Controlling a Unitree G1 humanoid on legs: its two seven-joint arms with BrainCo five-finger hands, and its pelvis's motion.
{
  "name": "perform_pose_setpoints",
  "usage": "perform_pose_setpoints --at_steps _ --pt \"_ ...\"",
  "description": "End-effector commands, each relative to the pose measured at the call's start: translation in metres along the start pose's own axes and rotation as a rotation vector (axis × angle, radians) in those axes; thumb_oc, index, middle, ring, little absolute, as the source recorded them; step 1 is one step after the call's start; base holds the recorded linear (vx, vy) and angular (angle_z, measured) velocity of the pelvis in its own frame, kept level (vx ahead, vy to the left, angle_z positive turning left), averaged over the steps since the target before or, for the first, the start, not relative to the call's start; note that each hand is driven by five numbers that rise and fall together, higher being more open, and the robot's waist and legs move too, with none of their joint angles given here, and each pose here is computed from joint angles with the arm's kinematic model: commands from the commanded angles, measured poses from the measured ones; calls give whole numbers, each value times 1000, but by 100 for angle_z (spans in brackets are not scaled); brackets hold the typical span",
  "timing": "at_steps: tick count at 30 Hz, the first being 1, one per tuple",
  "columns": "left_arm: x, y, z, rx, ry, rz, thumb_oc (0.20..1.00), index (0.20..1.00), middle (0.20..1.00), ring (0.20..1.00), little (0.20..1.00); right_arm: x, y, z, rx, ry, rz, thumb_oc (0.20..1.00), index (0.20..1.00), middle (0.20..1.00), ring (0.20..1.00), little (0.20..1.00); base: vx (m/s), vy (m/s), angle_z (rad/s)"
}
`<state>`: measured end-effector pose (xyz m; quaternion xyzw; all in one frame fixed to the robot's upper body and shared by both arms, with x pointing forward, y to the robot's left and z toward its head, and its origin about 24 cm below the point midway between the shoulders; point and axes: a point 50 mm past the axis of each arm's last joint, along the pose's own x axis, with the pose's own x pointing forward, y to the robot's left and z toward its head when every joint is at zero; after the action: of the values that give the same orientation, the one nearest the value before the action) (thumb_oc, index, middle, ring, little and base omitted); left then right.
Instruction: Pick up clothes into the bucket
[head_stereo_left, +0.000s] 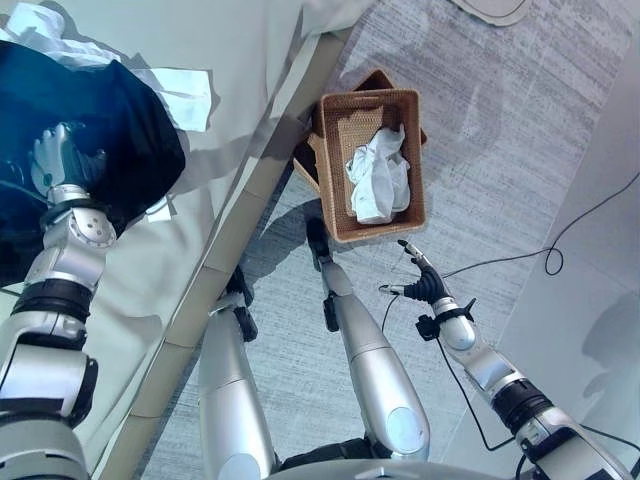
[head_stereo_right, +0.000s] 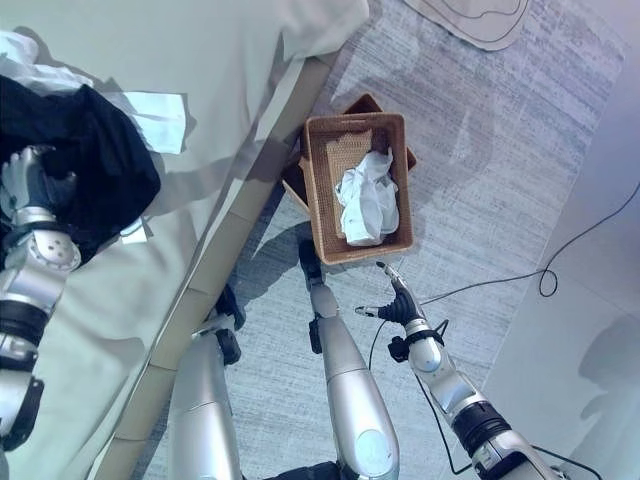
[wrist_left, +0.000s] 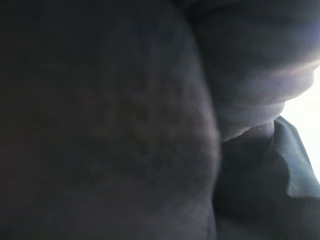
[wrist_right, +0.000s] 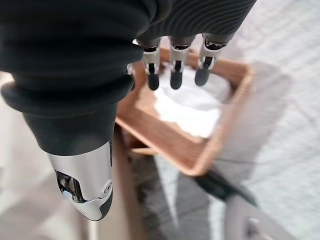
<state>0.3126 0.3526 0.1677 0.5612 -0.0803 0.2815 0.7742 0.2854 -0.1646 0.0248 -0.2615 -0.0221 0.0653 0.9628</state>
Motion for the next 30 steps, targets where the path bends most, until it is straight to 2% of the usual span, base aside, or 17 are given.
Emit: perform_pose_setpoints --at_steps 1,5,8,9,10,11,12,13,14,15,16,17,18,20,21,25,30 --pt "-21 4 -25 56 37 -9 200 200 200 200 200 3 -15 25 27 -132 -47 1000 1000 1000 1000 1000 -88 -72 10" --pt "-35 3 -28 -20 46 2 200 200 200 200 200 2 -23 28 32 -147 -64 1000 1000 1000 1000 1000 26 -35 11" --pt "-44 -1 -27 -203 90 26 200 200 200 200 200 0 -30 33 37 -169 -75 1000 1000 1000 1000 1000 22 -38 19" --pt "-55 4 -16 -497 89 83 200 200 200 200 200 -3 -35 33 63 -167 -89 1000 1000 1000 1000 1000 31 -48 20" --pt "-56 4 -17 -497 91 83 200 200 200 200 200 -3 -35 33 62 -166 -86 1000 1000 1000 1000 1000 25 -54 25" --pt "-62 3 -1 -861 65 91 200 200 200 200 200 -4 -38 33 85 -158 -88 1000 1000 1000 1000 1000 10 -23 25" --pt "-62 3 -1 -862 66 90 200 200 200 200 200 -4 -38 33 85 -157 -87 1000 1000 1000 1000 1000 22 -39 36" --pt "-66 -5 17 -1189 39 37 200 200 200 200 200 -6 -43 38 107 -181 -82 1000 1000 1000 1000 1000 14 -17 29" --pt "-67 -5 17 -1191 39 36 200 200 200 200 200 -6 -43 38 107 -180 -81 1000 1000 1000 1000 1000 37 -37 34" --pt "-73 -11 36 -1427 2 -38 200 200 200 200 200 -9 -45 40 130 -188 -71 1000 1000 1000 1000 1000 23 -21 29" --pt "-73 -11 36 -1428 3 -39 200 200 200 200 200 -9 -45 39 130 -188 -71 1000 1000 1000 1000 1000 44 -41 37" --pt "-77 -18 50 -1586 -15 -95 200 200 200 200 200 -10 -47 44 146 -210 -65 1000 1000 1000 1000 1000 33 -38 31" --pt "-80 -18 58 -1658 -38 -129 200 200 200 200 200 -11 -45 46 159 -220 -55 1000 1000 1000 1000 1000 33 -38 26" --pt "-82 -20 63 -1699 -49 -154 200 200 200 200 200 -12 -45 48 169 -230 -46 1000 1000 1000 1000 1000 34 -31 17" --pt "-86 -17 80 -1803 -114 -210 200 200 200 200 200 -13 -46 58 196 -276 -42 1000 1000 1000 1000 1000 39 -34 11" --pt "-89 -14 95 -1884 -189 -288 200 200 200 200 200 -15 -46 77 239 -369 -18 1000 1000 1000 1000 1000 49 -32 10" --pt "-97 -13 124 -1968 -301 -519 200 200 200 200 200 -13 -41 119 225 -553 119 1000 1000 1000 1000 1000 65 -23 4"
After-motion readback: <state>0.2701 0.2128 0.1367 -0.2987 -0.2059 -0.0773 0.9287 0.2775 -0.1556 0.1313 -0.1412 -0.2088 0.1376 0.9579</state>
